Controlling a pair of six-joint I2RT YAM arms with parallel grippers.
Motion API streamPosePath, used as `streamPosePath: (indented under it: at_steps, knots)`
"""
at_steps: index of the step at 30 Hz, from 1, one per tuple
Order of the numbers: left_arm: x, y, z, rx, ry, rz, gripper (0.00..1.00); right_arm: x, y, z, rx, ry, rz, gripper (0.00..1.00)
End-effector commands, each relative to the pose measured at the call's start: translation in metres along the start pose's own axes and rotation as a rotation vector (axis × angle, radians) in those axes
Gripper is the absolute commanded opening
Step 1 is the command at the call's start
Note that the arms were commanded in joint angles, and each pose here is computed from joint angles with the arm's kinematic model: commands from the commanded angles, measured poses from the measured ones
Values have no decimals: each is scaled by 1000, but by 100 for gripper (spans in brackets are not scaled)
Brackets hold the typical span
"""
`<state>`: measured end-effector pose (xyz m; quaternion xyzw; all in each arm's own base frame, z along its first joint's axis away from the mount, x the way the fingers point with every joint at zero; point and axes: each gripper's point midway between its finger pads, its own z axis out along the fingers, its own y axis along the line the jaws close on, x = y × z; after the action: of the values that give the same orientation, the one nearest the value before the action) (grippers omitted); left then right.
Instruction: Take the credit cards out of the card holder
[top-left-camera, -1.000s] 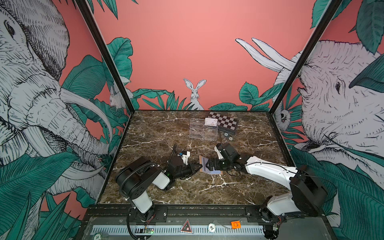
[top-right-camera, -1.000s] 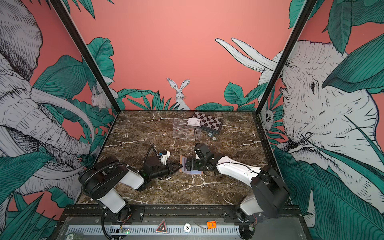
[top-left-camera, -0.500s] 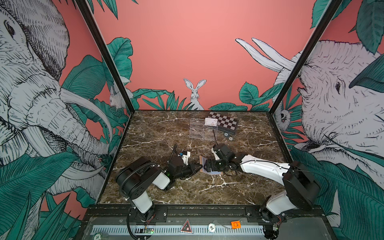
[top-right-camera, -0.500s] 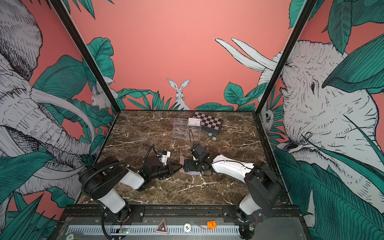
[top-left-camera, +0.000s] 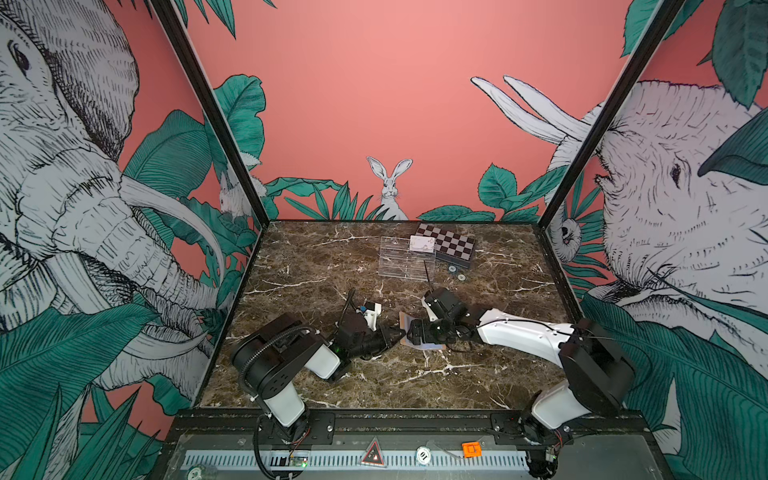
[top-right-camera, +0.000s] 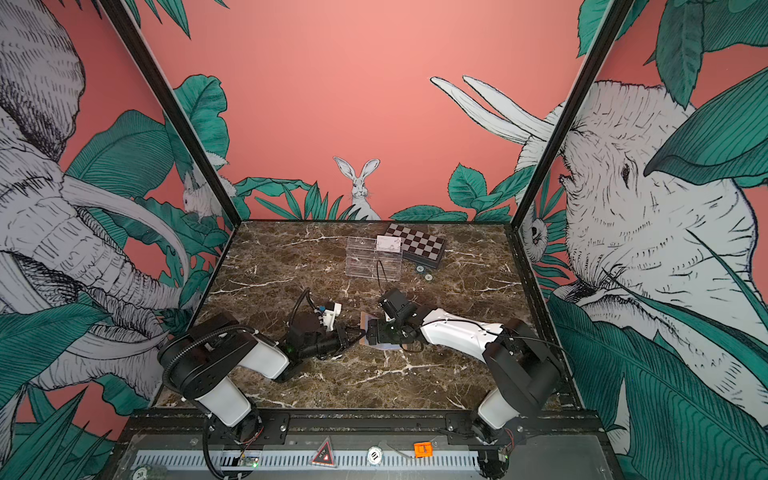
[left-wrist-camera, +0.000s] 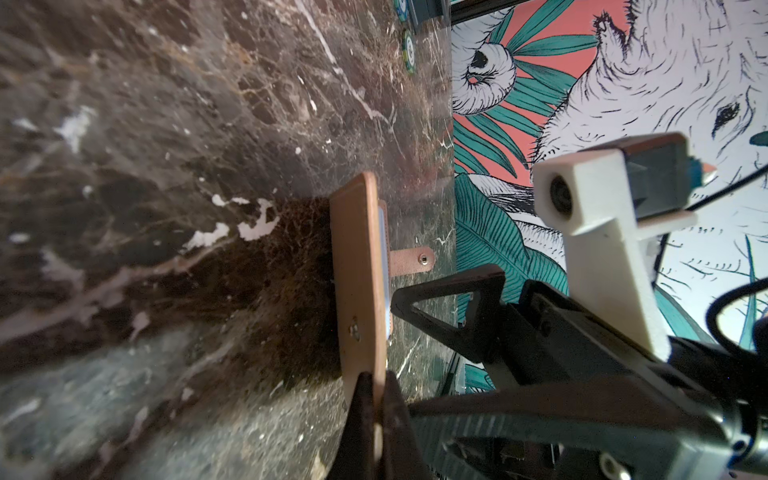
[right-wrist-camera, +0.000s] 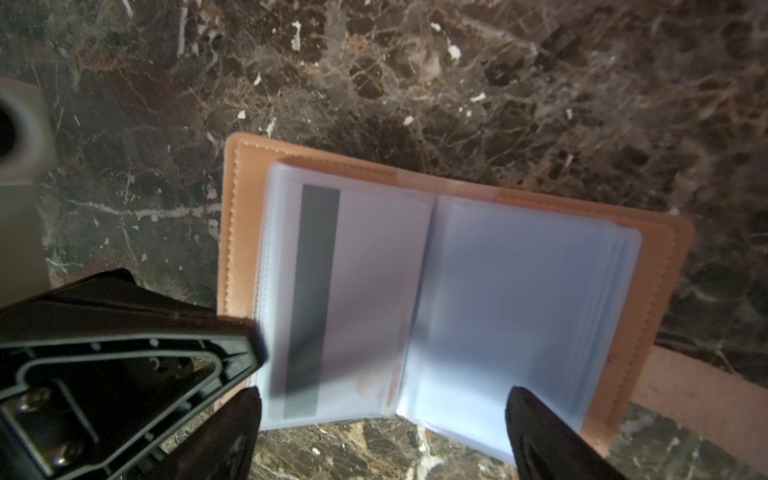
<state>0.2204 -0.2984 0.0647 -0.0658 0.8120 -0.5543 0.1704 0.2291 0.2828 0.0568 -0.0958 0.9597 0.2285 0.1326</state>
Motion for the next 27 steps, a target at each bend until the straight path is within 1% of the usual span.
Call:
streamPosePath:
  at_steps: [1, 11, 27]
  knots:
    - [-4, -14, -1, 44, -21, 43, 0, -5, 11, 0, -24, -12, -6, 91]
    - [-3, -14, -1, 44, -20, 45, 0, -1, 3, 5, 12, -1, 1, 89]
    - [-1, -13, -3, 37, -19, 50, 0, 1, -14, 4, 107, 3, -13, 81]
